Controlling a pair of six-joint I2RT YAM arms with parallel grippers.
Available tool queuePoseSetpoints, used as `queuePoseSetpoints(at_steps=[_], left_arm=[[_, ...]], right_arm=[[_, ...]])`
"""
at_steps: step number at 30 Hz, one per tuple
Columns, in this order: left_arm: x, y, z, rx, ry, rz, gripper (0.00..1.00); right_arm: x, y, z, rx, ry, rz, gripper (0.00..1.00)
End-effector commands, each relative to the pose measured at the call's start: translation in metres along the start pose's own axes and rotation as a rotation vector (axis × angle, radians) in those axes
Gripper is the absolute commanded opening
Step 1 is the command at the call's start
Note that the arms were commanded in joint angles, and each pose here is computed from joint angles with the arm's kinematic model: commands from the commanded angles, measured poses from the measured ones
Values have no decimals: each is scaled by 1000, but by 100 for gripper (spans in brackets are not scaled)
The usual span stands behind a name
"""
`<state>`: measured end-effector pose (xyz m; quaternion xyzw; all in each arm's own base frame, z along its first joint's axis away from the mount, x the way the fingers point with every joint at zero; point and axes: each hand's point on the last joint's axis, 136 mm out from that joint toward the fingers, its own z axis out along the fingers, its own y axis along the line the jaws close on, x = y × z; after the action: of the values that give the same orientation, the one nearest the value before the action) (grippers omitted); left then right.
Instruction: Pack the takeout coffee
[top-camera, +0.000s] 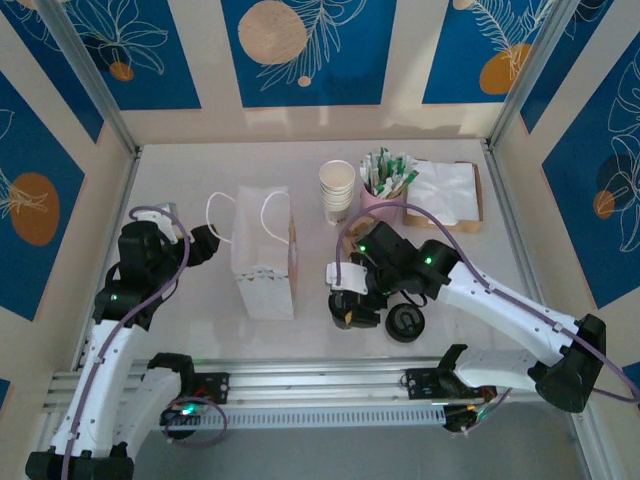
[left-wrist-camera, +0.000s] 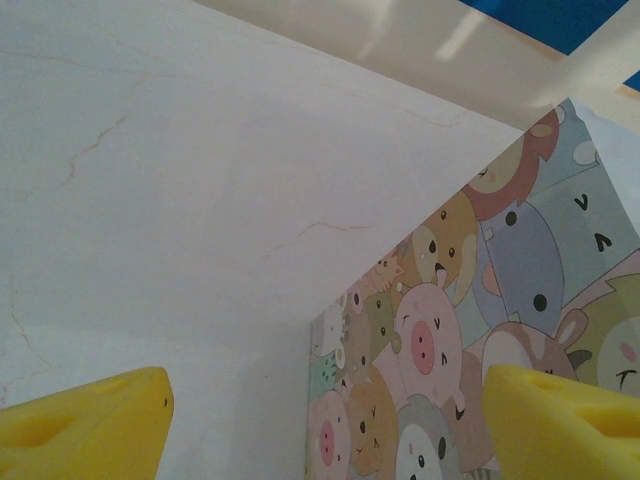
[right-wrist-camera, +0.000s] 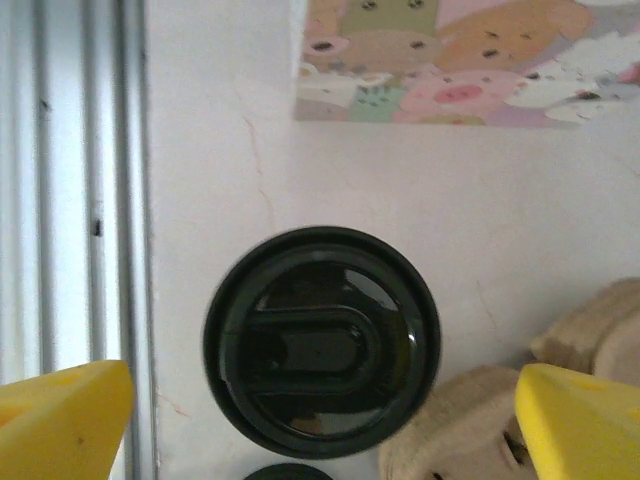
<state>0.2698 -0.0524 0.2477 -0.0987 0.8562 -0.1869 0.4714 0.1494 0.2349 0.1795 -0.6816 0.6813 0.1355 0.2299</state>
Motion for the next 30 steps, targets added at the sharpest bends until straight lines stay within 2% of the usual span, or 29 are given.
queuePoseSetpoints(at_steps=[1,12,15,19,21,30], left_arm=[[-3,-3,-1,29,-24,-15,81],[-2,-4,0,35,-17,-19,81],[-2,-4,0,36,-16,-19,82],[-1,-4,0,38,-15,-19,82],[-2,-5,0,41,-18,-18,82],[-1,-5,0,38,-16,-20,82]], right_arm=[[-5,14,7,-88,-47,-67,100],[6,-9,31,-42,68,-45,99],[14,-8,35,-47,100,-53,96],[19,-3,37,-65,111,-61,93],[22,-4,39,-60,120,-68,88],[26,-4,42,-59,139,-72,86]])
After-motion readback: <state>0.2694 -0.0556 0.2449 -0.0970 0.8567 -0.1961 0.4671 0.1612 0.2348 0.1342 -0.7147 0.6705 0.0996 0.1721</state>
